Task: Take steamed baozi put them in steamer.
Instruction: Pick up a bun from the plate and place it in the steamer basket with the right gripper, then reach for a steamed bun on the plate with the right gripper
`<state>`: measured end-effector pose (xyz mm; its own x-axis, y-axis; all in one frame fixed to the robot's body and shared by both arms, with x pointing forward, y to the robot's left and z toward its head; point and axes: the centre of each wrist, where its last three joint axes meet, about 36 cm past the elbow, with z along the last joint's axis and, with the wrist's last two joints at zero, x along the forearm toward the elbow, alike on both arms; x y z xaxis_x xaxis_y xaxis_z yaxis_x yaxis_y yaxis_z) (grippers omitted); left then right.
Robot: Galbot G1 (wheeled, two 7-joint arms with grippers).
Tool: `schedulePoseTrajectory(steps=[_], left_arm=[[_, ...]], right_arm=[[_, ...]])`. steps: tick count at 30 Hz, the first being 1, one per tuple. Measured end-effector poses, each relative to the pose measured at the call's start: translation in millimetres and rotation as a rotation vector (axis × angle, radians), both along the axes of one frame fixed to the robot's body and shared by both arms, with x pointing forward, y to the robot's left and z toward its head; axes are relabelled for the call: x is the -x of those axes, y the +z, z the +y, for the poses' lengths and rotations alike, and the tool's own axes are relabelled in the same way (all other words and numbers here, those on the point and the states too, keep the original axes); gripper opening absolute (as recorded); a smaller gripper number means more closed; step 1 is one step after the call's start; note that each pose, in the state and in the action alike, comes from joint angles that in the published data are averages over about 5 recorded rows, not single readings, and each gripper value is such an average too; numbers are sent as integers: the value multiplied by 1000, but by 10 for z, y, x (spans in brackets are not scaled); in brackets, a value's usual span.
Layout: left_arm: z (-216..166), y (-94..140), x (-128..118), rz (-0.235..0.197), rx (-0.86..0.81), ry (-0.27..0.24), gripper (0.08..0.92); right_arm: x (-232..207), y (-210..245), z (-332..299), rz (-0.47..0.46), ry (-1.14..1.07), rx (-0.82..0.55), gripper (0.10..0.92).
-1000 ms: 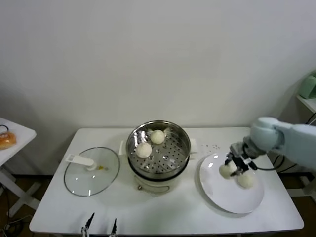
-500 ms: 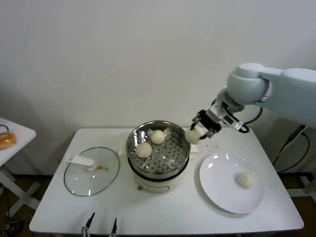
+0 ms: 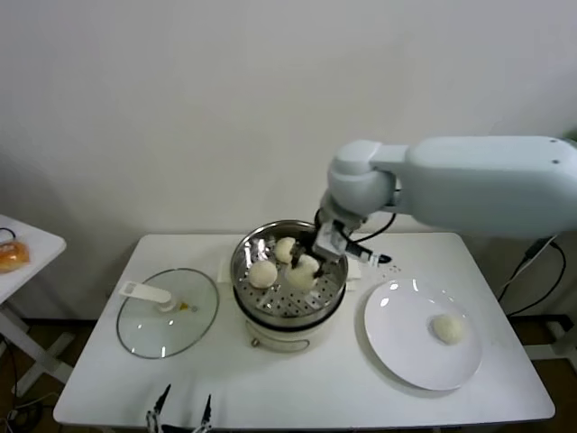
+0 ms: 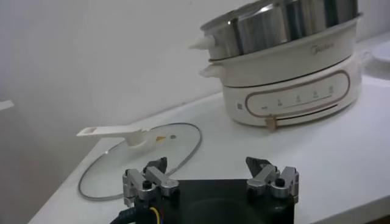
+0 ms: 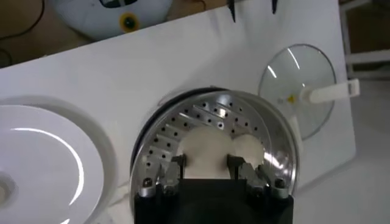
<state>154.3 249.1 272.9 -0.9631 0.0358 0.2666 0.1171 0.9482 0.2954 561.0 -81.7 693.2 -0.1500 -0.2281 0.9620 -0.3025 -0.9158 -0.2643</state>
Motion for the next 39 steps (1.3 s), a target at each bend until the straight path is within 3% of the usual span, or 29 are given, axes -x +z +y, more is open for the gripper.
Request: schedulePoseTrajectory(steps=[22, 32, 39], left_arm=[[2, -61, 15, 8, 5, 9, 823], [-3, -45, 11, -1, 5, 7, 823], [-13, -38, 27, 0, 3, -2, 823]], right_arm=[[-206, -939, 362, 52, 125, 61, 561], [-287, -871, 331, 40, 127, 29, 797], [-450, -602, 63, 64, 16, 38, 822]])
